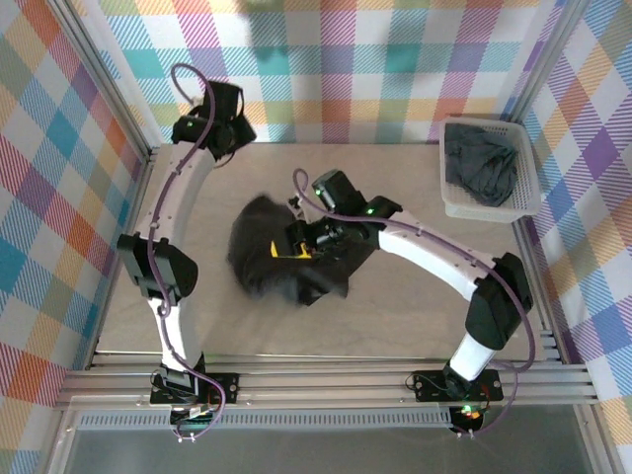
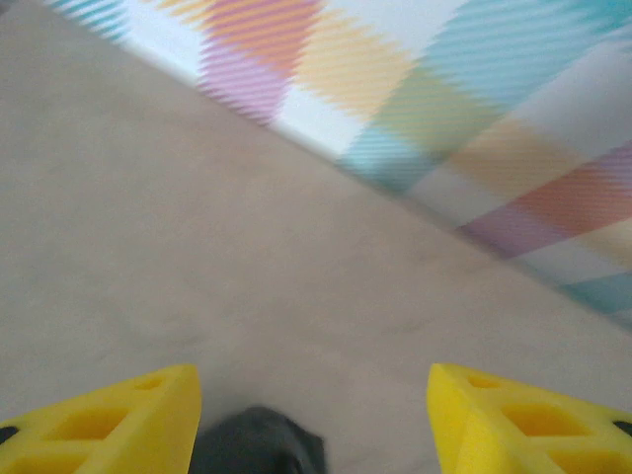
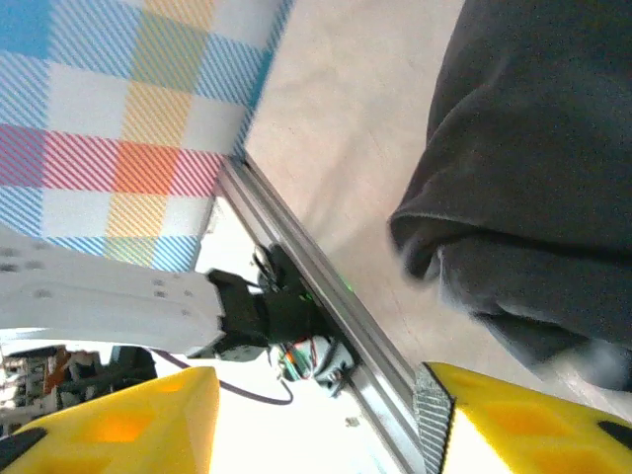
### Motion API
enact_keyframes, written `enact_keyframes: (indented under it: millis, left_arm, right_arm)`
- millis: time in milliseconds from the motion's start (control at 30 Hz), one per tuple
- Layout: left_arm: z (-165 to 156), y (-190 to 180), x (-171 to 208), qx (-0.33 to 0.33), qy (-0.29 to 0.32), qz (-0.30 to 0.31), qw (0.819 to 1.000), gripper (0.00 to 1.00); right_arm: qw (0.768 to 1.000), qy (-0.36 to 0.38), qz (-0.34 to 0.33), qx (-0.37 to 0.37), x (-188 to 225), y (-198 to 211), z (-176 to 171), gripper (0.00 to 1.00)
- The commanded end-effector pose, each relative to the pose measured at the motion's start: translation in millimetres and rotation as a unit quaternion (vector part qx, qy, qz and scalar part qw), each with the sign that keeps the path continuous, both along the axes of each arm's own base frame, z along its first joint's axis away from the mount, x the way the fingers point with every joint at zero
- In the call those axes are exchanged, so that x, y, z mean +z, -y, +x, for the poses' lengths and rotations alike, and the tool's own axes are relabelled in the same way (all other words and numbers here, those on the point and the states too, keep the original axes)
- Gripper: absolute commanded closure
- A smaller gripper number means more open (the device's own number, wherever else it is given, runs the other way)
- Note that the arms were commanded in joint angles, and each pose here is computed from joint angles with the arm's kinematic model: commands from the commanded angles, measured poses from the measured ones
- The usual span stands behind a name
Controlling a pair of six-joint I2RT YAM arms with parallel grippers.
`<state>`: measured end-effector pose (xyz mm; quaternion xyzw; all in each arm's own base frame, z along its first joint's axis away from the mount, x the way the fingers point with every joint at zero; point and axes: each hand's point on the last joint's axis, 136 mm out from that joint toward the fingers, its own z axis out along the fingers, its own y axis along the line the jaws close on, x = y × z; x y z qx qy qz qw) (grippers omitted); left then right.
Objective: Fold and stack the t-shirts
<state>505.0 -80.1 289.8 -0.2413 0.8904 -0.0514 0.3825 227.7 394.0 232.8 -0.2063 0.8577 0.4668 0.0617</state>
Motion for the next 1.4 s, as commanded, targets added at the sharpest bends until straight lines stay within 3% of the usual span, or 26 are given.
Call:
enact_keyframes:
  millis: [0,67,167,267,333,533,600,667,733,800,867,967,1033,1067,1233,1367]
  left_arm:
    - [-67,-28,-12,0.043,-0.04,0.031,0.998,0.38]
    - [-102,-25,-40,0.034,-0.075,0.007,0.997,0.41]
    - [-164,-17,-87,0.021,-0.156,-0.022,0.987,0.43]
    - [-225,-7,-125,0.019,-0.233,-0.072,0.97,0.42]
    - [-256,6,-154,0.022,-0.281,-0.118,0.952,0.4]
    - [-277,35,-201,0.053,-0.309,-0.205,0.927,0.38]
    - [-291,33,-222,0.073,-0.347,-0.201,0.913,0.39]
    - [-298,25,-231,0.085,-0.363,-0.17,0.912,0.39]
    - [-297,18,-234,0.086,-0.349,-0.152,0.921,0.39]
    - [-292,15,-239,0.087,-0.333,-0.147,0.927,0.48]
    - [-288,14,-249,0.086,-0.335,-0.14,0.928,0.67]
    - [-277,11,-255,0.083,-0.333,-0.118,0.932,1.0]
    - [-263,6,-245,0.082,-0.315,-0.105,0.94,1.0]
    - [-254,4,-236,0.08,-0.301,-0.099,0.945,1.0]
    - [-216,-8,-188,0.047,-0.254,-0.056,0.964,1.0]
    - [-185,-4,-157,0.014,-0.213,-0.058,0.975,1.0]
  right_arm:
    - [0.998,0.03,0.049,-0.033,29,22,23,0.4]
    - [0.995,0.016,0.029,-0.09,17,49,45,0.42]
    - [0.98,-0.011,-0.051,-0.193,-22,108,76,0.46]
    - [0.95,-0.052,-0.15,-0.27,-70,167,95,0.48]
    - [0.935,-0.083,-0.178,-0.295,-95,189,103,0.47]
    - [0.923,-0.111,-0.203,-0.308,-143,198,134,0.45]
    - [0.918,-0.137,-0.223,-0.298,-164,197,140,0.46]
    - [0.913,-0.149,-0.239,-0.296,-180,197,144,0.46]
    - [0.908,-0.15,-0.253,-0.298,-192,200,147,0.45]
    - [0.906,-0.155,-0.262,-0.295,-203,200,149,0.47]
    - [0.901,-0.167,-0.275,-0.291,-215,201,149,0.56]
    - [0.892,-0.168,-0.295,-0.299,-224,210,149,0.79]
    - [0.884,-0.154,-0.313,-0.312,-221,220,151,0.98]
    - [0.879,-0.142,-0.322,-0.32,-217,227,154,1.0]
    - [0.874,-0.102,-0.32,-0.352,-190,256,181,1.0]
    - [0.873,-0.075,-0.317,-0.363,-167,271,208,1.0]
